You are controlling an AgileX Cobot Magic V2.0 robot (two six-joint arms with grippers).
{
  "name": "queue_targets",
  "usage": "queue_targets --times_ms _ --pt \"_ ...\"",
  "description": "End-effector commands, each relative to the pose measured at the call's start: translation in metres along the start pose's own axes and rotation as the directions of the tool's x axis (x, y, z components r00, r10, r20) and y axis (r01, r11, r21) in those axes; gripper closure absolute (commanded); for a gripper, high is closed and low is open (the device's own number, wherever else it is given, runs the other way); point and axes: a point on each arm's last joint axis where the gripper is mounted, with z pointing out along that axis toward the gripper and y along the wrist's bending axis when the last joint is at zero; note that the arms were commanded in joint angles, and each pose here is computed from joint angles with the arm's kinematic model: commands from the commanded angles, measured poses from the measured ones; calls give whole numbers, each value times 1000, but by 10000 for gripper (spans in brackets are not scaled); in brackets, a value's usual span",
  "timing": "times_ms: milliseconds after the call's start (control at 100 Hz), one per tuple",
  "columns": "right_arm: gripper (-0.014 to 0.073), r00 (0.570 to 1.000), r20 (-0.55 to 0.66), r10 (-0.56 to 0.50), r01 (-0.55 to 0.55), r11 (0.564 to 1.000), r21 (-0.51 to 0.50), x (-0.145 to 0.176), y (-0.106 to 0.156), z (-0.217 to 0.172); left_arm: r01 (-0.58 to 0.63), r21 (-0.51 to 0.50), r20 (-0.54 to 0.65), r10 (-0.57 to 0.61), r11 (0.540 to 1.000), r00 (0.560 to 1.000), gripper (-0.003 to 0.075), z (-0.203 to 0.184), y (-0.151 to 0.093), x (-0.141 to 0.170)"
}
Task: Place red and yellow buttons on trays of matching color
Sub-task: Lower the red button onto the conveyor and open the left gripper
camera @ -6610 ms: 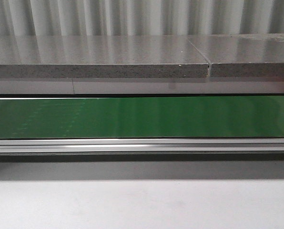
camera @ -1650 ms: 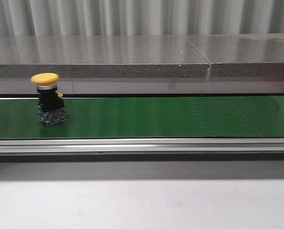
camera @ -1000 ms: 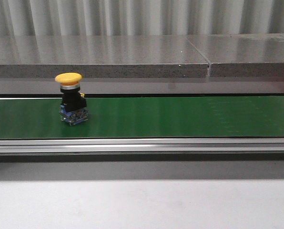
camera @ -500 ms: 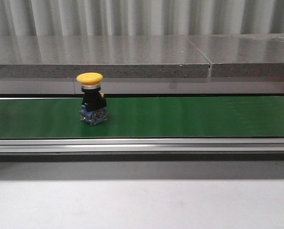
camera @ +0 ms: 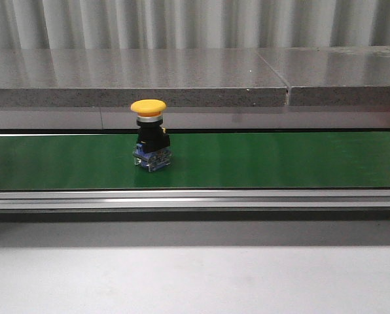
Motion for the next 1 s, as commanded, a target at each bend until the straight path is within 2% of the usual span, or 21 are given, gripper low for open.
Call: queue_targets --times_ms 0,160,320,550,750,990 --pt "662 996 84 0 -1 1000 11 -13 -1 -4 -75 28 137 71 997 988 741 -19 -21 3" --pt "662 996 84 0 -1 1000 11 -13 -1 -4 -139 49 233 124 989 965 741 -23 -44 29" --pt "662 996 84 1 -2 1000 11 -13 -1 -4 -187 50 307 163 981 938 741 -26 -54 60" --pt "662 997 82 10 -10 1000 2 -13 0 -4 -189 79 338 152 979 929 741 -40 -56 111" --pt "662 997 76 10 -9 1000 -13 -14 1 -3 -199 70 419 152 977 895 741 -61 -55 148" --pt "662 999 9 -36 37 991 -130 -40 9 8 -212 59 500 155 976 852 741 -80 -55 166"
